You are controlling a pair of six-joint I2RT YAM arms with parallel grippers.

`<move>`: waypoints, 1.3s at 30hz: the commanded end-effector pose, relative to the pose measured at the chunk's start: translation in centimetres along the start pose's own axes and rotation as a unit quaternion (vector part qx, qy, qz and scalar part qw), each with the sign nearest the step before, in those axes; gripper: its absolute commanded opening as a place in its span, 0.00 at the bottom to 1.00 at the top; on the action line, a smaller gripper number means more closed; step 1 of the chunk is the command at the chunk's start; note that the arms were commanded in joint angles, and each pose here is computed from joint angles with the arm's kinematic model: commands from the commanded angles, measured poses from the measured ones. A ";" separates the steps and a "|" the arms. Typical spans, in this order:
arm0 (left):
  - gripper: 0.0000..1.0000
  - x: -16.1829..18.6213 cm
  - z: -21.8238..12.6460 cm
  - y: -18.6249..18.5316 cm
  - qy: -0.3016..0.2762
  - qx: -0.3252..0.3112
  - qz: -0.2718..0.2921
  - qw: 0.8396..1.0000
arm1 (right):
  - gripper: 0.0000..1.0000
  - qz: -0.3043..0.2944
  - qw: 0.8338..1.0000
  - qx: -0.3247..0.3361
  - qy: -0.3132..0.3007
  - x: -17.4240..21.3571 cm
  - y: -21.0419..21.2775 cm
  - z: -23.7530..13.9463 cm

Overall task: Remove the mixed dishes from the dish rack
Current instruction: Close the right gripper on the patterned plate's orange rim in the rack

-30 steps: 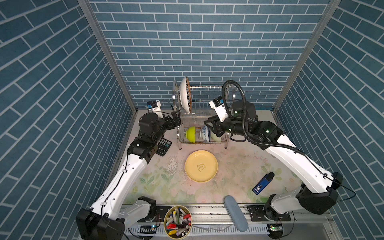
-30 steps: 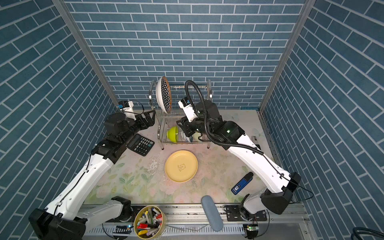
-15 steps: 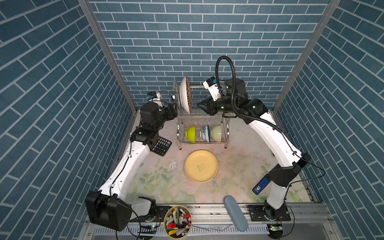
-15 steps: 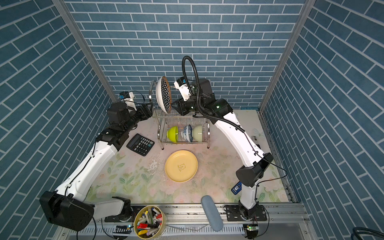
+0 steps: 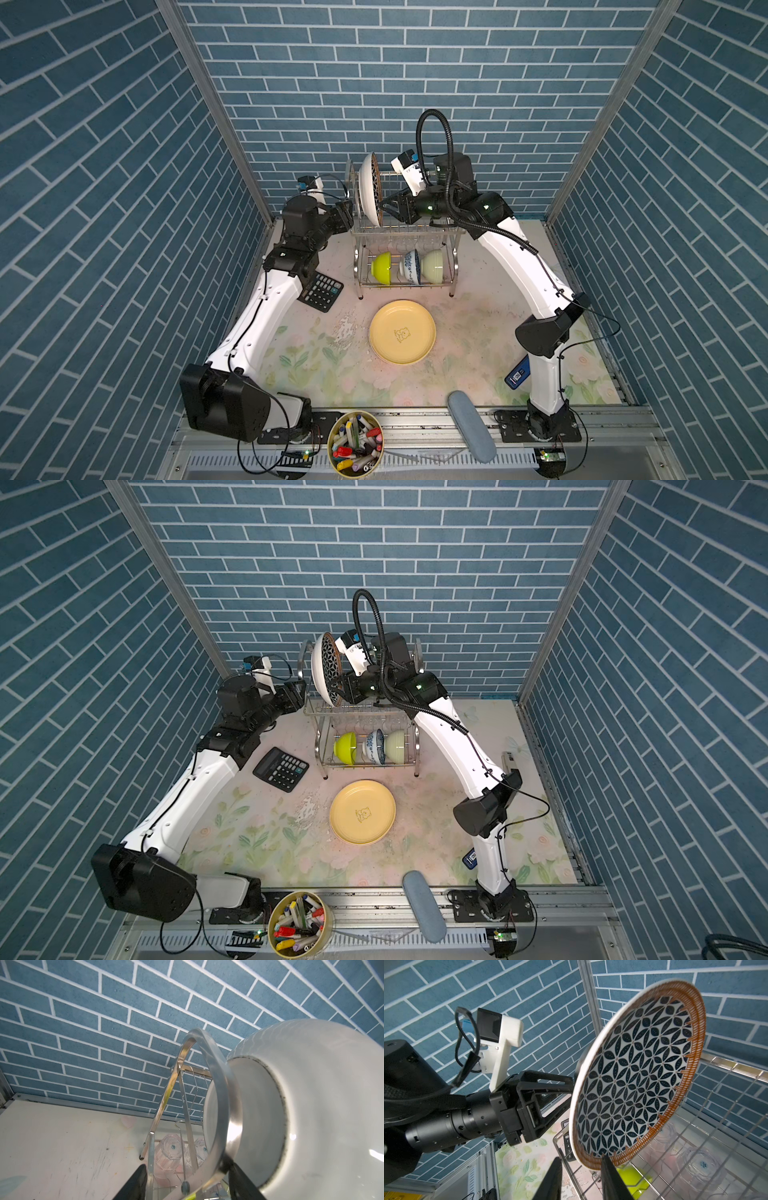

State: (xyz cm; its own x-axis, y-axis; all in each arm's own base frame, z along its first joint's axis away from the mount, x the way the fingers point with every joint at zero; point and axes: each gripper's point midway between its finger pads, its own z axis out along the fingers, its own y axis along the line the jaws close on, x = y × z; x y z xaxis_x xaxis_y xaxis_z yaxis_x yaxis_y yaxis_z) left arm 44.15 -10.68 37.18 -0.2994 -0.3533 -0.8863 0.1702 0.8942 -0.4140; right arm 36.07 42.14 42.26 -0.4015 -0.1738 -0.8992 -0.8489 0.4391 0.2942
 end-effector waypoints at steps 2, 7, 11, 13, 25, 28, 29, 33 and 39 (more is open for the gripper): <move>0.57 -1.5 0.3 -0.4 -0.014 0.012 0.009 1.000 | 0.34 -0.004 0.999 -0.019 -0.035 -2.1 0.7 -0.3; 0.56 -1.6 0.8 -0.8 -0.013 0.026 0.009 1.000 | 0.35 -0.001 0.999 -0.019 -0.042 -2.4 0.3 0.2; 0.48 -1.8 1.1 -1.2 -0.011 0.035 0.010 0.999 | 0.35 0.001 0.999 -0.022 -0.050 -2.7 0.2 0.4; 0.45 -1.9 1.3 -1.4 -0.009 0.040 0.011 0.999 | 0.35 0.003 0.998 -0.021 -0.055 -2.9 0.1 0.5; 0.25 -1.7 2.1 -1.4 -0.003 0.042 0.007 0.999 | 0.37 0.010 0.995 -0.050 -0.084 -4.0 0.4 1.5; 0.23 -1.7 2.1 -1.5 -0.003 0.043 0.007 0.999 | 0.38 0.013 0.994 -0.058 -0.087 -4.0 0.4 1.9; 0.22 -1.7 2.2 -1.5 -0.002 0.043 0.008 0.999 | 0.38 0.014 0.994 -0.058 -0.088 -4.0 0.3 2.1; 0.21 -1.6 2.3 -1.5 0.001 0.044 0.007 0.999 | 0.38 0.020 0.994 -0.062 -0.090 -3.9 0.0 2.8; 0.20 -1.5 2.4 -1.5 0.002 0.046 0.008 0.999 | 0.37 0.037 0.992 -0.075 -0.094 -3.6 -0.4 4.2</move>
State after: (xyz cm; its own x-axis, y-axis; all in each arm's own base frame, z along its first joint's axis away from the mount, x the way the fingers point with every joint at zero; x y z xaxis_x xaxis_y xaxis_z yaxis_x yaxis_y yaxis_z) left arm 45.75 -12.57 38.13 -0.3056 -0.2826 -0.9093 0.2829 0.8849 -0.3701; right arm 38.81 45.73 42.85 -0.4098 -0.0234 -0.9119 -0.8615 0.3385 0.3784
